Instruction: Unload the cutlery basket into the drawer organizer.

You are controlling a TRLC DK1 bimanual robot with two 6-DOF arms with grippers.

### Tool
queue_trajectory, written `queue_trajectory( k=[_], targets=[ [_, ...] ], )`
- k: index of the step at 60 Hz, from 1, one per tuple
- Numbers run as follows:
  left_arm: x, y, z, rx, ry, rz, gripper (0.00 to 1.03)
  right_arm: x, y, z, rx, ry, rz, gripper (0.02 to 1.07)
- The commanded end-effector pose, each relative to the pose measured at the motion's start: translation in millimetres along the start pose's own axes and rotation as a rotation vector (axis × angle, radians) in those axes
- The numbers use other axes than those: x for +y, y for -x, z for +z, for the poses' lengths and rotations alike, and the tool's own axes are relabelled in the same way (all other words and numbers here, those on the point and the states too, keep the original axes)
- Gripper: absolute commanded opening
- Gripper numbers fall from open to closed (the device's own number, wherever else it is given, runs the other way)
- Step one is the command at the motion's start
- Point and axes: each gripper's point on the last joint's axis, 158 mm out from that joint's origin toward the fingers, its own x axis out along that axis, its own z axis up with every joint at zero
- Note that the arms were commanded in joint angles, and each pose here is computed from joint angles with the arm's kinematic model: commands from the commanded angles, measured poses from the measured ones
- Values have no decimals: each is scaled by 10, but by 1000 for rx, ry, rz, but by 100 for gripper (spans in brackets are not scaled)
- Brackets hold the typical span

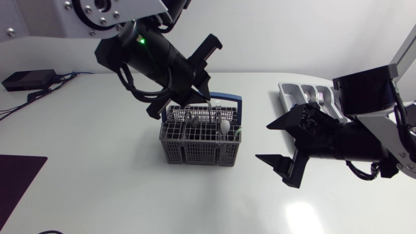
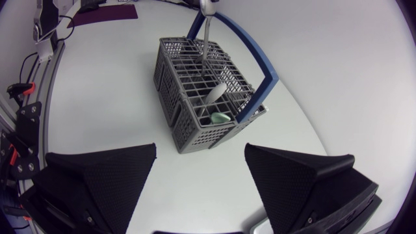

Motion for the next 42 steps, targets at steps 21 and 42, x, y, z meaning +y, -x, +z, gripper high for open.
queue_trajectory(
  k=[21, 42],
  targets=[
    [-58, 95, -206, 109, 35, -58, 5, 11, -58, 569, -88, -88, 34, 97],
    [-102, 20, -355, 224, 89, -78, 5, 26, -264, 868, -151, -126, -19, 88]
  ],
)
